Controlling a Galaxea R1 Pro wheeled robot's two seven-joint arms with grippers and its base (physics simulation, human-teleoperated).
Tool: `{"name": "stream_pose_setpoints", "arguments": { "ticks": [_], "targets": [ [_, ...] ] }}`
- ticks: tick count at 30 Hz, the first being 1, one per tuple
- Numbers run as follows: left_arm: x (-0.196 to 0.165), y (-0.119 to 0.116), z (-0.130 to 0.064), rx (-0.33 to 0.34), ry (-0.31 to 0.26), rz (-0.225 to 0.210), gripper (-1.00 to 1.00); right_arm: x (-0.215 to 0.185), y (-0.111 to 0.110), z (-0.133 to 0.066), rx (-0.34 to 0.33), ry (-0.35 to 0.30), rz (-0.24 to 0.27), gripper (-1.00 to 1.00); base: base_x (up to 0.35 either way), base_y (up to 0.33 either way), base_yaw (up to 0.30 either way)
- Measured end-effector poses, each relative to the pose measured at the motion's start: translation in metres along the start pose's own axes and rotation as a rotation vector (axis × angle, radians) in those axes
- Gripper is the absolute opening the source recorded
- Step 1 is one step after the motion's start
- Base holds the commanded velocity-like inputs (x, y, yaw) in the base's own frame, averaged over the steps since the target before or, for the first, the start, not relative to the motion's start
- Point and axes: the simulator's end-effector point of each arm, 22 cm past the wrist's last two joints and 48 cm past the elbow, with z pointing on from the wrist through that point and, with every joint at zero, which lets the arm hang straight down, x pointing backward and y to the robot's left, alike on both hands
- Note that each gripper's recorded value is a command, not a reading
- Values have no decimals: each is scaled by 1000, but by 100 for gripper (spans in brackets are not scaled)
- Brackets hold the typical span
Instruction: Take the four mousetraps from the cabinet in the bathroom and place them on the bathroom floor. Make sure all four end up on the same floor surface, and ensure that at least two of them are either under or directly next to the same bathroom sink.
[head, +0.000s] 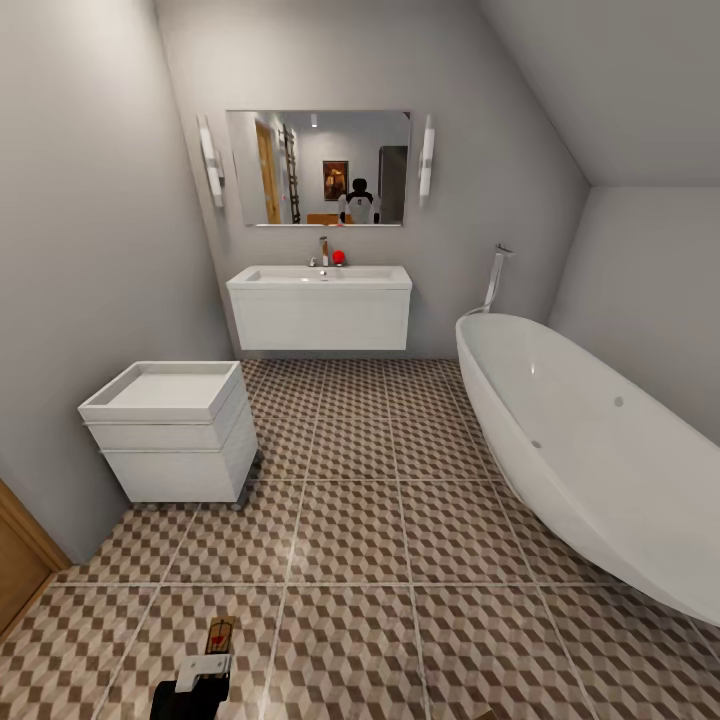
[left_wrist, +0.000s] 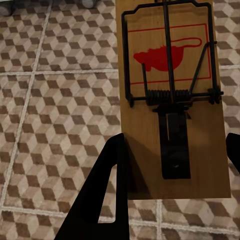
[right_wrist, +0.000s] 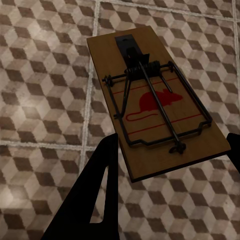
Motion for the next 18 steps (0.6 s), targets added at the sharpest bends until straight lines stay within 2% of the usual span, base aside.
{"name": "stream_pose_setpoints", "arguments": {
  "ticks": [18],
  "targets": [
    [0, 0, 0, 0, 0, 0, -100, 0, 0, 0, 0, 0, 0, -100, 0, 0, 0]
  ]
}}
